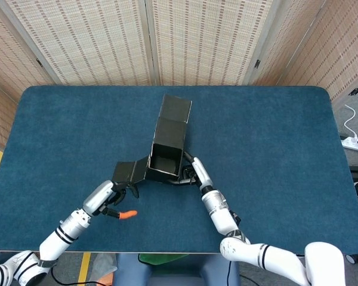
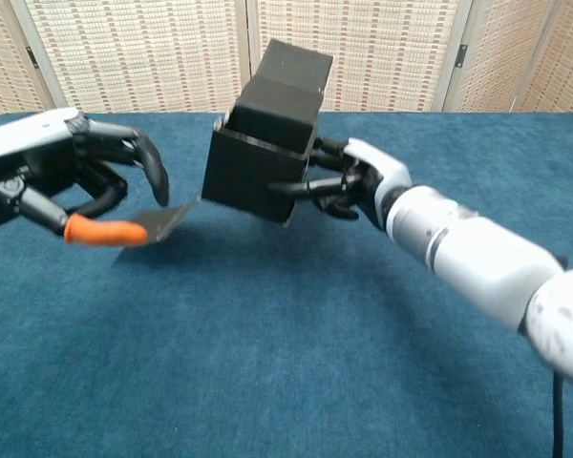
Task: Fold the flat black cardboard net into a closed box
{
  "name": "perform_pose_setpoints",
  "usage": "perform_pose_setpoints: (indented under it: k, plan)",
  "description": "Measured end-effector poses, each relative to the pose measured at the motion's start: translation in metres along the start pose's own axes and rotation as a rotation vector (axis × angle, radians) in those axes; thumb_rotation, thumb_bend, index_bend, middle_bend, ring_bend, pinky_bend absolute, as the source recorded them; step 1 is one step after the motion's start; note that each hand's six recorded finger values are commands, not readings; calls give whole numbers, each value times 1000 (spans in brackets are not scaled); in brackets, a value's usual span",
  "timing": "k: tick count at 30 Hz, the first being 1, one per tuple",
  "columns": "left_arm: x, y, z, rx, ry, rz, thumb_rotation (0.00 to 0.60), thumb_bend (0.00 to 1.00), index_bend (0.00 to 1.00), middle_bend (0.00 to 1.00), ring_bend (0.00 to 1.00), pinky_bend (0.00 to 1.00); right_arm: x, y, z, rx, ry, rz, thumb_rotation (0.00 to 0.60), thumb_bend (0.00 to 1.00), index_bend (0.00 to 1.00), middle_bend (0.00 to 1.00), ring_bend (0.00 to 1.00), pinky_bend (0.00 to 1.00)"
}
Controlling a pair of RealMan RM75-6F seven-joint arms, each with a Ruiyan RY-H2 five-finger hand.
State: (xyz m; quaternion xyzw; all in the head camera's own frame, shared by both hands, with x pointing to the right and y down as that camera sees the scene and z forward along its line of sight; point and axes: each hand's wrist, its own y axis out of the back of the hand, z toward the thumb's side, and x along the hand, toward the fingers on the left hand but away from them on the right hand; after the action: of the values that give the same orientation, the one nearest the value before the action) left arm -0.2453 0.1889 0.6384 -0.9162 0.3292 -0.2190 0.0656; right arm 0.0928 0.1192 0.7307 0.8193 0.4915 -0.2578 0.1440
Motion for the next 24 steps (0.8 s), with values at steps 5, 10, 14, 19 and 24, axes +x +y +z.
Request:
perform_pose_setpoints:
  k: [5,10,14,19,24]
  plan:
    - [4,-32,14,52,-65,-204,600,255,501,542,874,930,6,6,21,-92,17,40,600,255,543,633,772,1000]
    - [16,-44,5,186,-41,-208,600,257,427,461,874,930,20,13,30,-159,10,69,600,253,543,631,772,1000]
    - [36,-45,-6,257,8,-137,600,277,378,405,874,929,36,23,33,-199,-2,82,600,254,543,628,772,1000]
    - [54,-29,-20,355,51,14,600,317,363,392,874,930,54,36,27,-191,-23,86,600,253,543,621,772,1000]
    - [49,-4,-18,410,29,174,600,354,364,397,874,930,67,41,17,-142,-45,100,600,252,543,614,771,1000]
